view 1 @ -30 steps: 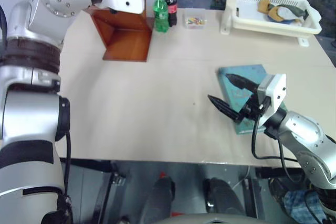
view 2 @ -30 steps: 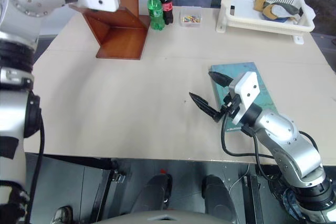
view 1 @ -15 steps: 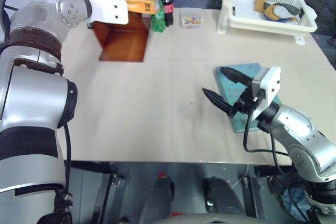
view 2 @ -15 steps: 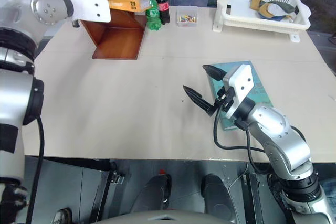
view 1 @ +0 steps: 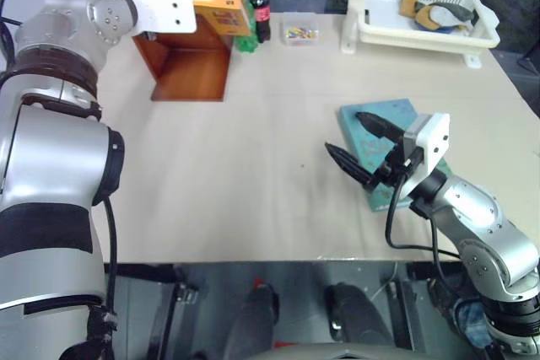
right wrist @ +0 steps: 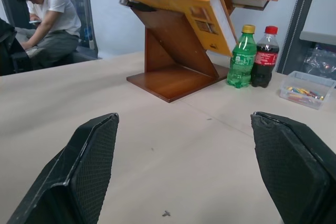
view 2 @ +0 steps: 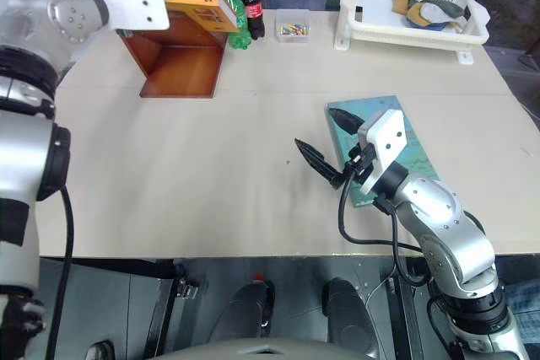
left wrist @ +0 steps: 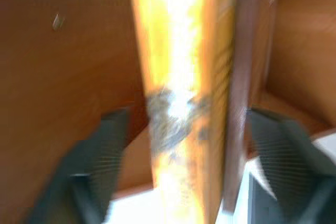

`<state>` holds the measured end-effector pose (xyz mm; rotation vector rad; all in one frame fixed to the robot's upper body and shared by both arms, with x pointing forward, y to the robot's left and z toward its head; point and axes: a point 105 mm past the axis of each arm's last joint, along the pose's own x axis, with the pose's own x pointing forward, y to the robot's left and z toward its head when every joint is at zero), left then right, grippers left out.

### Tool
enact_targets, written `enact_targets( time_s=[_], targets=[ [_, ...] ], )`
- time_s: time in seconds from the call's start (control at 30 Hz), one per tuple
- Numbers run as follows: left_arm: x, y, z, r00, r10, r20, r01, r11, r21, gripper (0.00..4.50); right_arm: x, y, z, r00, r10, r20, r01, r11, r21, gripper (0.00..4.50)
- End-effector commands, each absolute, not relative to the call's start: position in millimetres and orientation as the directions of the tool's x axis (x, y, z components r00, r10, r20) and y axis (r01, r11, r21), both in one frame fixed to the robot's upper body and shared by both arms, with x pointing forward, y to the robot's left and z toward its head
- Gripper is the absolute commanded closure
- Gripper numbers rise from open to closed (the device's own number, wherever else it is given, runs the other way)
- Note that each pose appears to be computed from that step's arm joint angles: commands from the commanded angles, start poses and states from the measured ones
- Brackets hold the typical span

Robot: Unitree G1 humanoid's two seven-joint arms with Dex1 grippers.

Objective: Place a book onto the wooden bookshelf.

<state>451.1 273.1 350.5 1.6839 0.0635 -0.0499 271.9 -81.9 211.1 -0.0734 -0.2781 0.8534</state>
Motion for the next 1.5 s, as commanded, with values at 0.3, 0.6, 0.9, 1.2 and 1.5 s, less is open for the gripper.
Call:
enact_targets(
  time_s=[0.3, 0.6, 0.9, 1.2, 1.5],
  targets=[
    [421, 289, 388, 0.983, -0.162, 0.082, -0.043, 0.229, 0.972, 0.59, 276, -81, 226, 0.613, 0.753, 0.239, -0.707, 0.658, -0.259, 0.39],
    [411, 239, 346, 0.79, -0.596, 0.142, 0.265, 0.54, 0.799, 1.78, 301, -94, 238, 0.68, 0.685, 0.263, -0.629, 0.728, -0.273, 0.39],
    [433, 110, 276, 0.672, -0.652, 0.35, 0.491, 0.747, 0.448, 4.5, 293, -105, 249, 0.709, 0.649, 0.275, -0.588, 0.76, -0.277, 3.32],
    [470, 74, 283, 0.869, -0.253, 0.424, 0.167, 0.959, 0.23, 4.5, 295, -114, 262, 0.779, 0.55, 0.299, -0.448, 0.824, -0.348, 4.45],
    [477, 139, 320, 0.866, 0.163, 0.473, -0.26, 0.955, 0.146, 4.5, 295, -114, 275, 0.794, 0.495, 0.352, -0.391, 0.86, -0.329, 4.45]
  ],
)
